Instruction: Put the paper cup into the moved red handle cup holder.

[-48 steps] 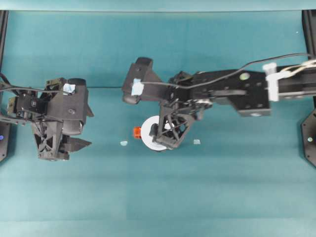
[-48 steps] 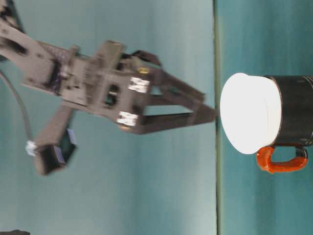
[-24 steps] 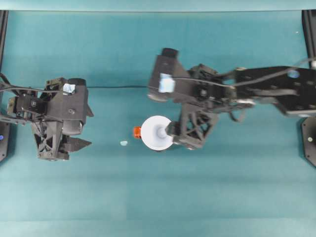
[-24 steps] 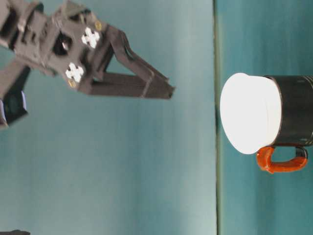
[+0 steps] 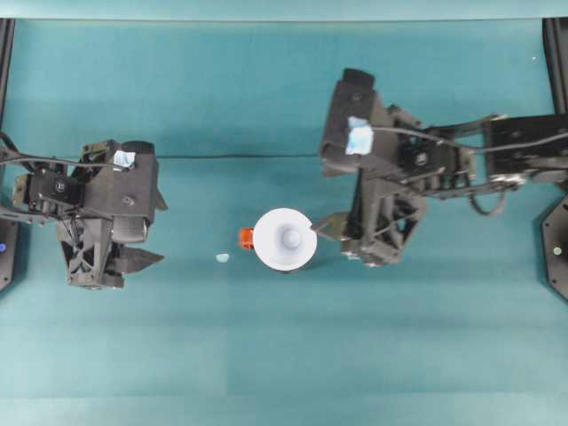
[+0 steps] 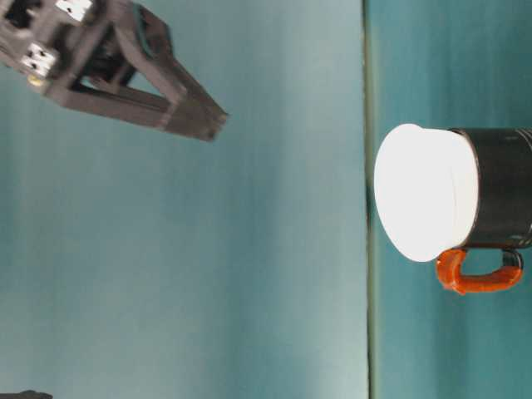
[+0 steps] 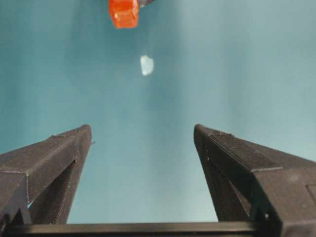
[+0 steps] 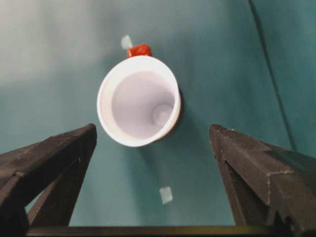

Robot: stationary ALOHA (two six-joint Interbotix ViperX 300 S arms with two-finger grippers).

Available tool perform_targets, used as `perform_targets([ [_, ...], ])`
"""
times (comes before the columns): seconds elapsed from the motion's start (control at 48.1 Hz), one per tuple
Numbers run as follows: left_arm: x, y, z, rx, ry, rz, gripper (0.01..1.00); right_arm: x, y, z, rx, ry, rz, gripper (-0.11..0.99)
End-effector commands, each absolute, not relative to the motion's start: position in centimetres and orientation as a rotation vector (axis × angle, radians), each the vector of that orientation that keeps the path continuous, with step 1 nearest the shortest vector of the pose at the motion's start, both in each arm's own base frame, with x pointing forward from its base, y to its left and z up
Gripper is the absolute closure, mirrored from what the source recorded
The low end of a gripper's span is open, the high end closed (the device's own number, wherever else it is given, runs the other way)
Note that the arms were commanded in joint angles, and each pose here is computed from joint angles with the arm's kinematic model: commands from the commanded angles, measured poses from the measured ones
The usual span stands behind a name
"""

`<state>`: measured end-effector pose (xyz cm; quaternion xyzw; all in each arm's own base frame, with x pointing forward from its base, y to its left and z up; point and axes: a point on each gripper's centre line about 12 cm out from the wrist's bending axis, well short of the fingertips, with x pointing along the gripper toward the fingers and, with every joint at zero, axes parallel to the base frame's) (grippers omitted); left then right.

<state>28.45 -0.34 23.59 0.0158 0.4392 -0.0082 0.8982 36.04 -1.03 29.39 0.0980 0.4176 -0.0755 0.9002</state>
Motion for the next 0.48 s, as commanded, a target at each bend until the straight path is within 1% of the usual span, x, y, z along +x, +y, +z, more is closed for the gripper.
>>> perform_targets([
  [0.0, 28.55, -0.41, 24.2, 0.038, 0.888, -0.02, 0.087, 34.52, -0.94, 33.89, 0.199, 0.748, -0.14, 0.08],
  [0.458, 28.51, -0.41, 24.29, 0.037, 0.885, -0.02, 0.087, 33.92, -0.88, 33.94, 0.197, 0.742, -0.137, 0.08],
])
